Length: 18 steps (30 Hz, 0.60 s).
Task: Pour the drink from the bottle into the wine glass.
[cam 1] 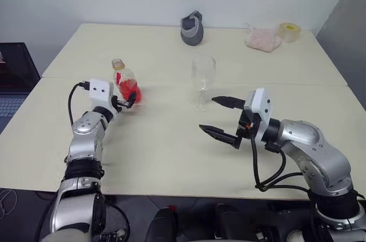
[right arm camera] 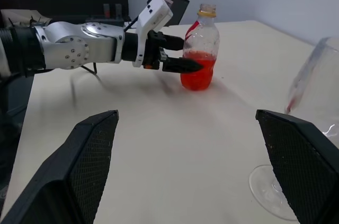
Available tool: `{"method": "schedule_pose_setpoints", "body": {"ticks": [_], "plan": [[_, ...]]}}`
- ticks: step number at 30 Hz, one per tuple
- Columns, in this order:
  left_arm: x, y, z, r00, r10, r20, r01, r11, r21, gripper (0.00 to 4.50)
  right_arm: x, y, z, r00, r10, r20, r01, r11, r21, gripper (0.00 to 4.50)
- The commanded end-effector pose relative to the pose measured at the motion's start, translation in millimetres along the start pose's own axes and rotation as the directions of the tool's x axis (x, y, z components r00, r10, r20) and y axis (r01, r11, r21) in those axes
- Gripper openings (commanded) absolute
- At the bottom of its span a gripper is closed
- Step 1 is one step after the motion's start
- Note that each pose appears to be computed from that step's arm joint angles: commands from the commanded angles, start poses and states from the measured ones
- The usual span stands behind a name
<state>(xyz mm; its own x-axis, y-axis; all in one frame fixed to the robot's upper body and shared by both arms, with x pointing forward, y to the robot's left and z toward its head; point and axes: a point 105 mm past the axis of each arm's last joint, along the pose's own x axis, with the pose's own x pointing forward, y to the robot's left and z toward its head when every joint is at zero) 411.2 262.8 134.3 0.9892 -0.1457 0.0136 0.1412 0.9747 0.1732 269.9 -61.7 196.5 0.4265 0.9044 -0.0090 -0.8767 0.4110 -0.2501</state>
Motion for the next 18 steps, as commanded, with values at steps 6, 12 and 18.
{"method": "schedule_pose_setpoints", "body": {"ticks": [6, 12, 18], "plan": [[20.9, -7.3, 17.3, 0.997, -0.028, 0.074, 0.031, 0.999, -0.039, 3.92, 4.4, 3.2, 18.1, 0.998, 0.009, 0.06, -0.007, 0.999, -0.041, 4.5], [27.6, -14.0, 22.3, 0.994, -0.05, 0.098, 0.058, 0.996, -0.072, 2.14, 6.0, 4.2, 21.4, 0.997, 0.001, 0.077, 0.002, 0.999, -0.039, 4.5], [35.7, -34.0, 59.1, 0.977, -0.11, 0.184, 0.116, 0.993, -0.024, 1.13, 4.3, -6.0, 30.0, 0.988, -0.102, 0.116, 0.1, 0.995, 0.022, 4.5]]}}
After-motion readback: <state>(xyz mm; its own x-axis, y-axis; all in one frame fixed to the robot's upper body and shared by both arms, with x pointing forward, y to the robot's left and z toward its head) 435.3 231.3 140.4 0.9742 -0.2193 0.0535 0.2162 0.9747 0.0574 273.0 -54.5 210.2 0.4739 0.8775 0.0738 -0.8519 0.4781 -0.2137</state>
